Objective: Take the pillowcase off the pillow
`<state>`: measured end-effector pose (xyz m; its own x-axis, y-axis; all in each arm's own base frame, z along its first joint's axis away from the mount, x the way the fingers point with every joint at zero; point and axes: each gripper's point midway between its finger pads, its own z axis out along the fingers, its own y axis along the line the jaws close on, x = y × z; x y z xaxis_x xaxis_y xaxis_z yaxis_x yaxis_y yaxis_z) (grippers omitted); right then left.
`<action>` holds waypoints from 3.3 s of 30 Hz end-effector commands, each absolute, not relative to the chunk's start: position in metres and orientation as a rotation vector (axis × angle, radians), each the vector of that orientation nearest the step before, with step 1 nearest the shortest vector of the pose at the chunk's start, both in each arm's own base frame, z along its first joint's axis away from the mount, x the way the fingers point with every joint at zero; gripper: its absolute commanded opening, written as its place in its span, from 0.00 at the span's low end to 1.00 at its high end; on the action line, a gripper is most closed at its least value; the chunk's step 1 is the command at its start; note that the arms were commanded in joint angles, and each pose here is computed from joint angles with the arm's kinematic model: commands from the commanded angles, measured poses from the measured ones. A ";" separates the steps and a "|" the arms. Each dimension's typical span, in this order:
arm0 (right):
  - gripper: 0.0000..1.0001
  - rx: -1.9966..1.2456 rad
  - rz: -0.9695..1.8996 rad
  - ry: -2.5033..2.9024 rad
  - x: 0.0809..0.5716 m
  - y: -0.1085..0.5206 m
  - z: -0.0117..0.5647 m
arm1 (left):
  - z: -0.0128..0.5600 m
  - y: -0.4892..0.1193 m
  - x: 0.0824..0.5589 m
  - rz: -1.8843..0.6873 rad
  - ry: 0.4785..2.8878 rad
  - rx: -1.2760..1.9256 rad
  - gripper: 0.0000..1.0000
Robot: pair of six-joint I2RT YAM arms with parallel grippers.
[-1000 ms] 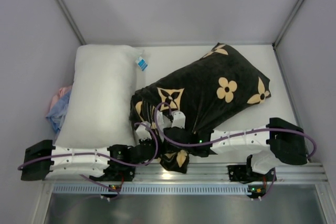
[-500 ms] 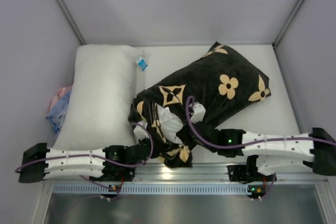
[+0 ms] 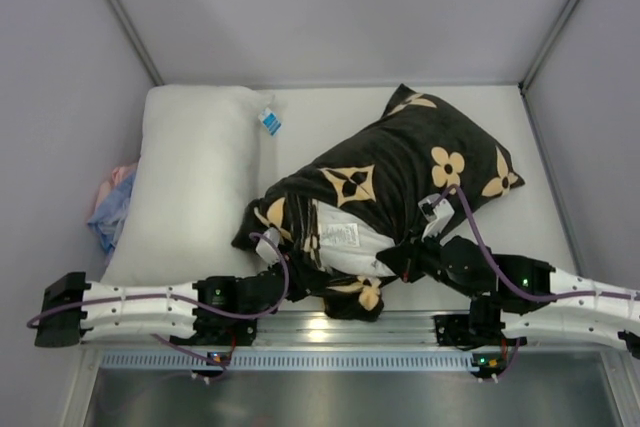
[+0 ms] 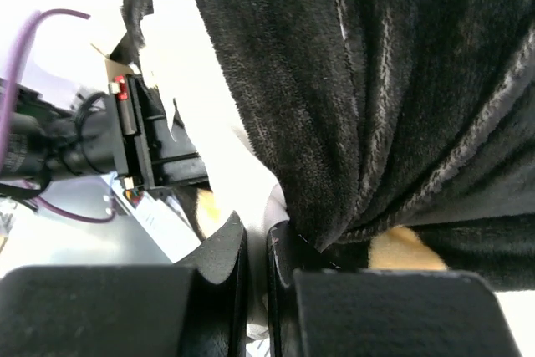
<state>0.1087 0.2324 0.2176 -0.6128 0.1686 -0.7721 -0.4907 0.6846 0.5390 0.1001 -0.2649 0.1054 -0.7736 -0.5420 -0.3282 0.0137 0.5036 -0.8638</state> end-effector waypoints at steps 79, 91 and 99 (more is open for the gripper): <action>0.24 -0.642 0.929 1.917 0.092 0.231 0.319 | 0.062 -0.218 0.159 -0.655 2.332 -0.192 0.00; 1.00 -1.107 0.706 1.951 0.049 0.351 0.232 | 0.053 -0.210 0.150 -0.714 2.329 -0.227 0.00; 1.00 -1.180 0.194 1.940 0.089 0.347 0.163 | 0.058 -0.214 0.148 -0.747 2.327 -0.216 0.00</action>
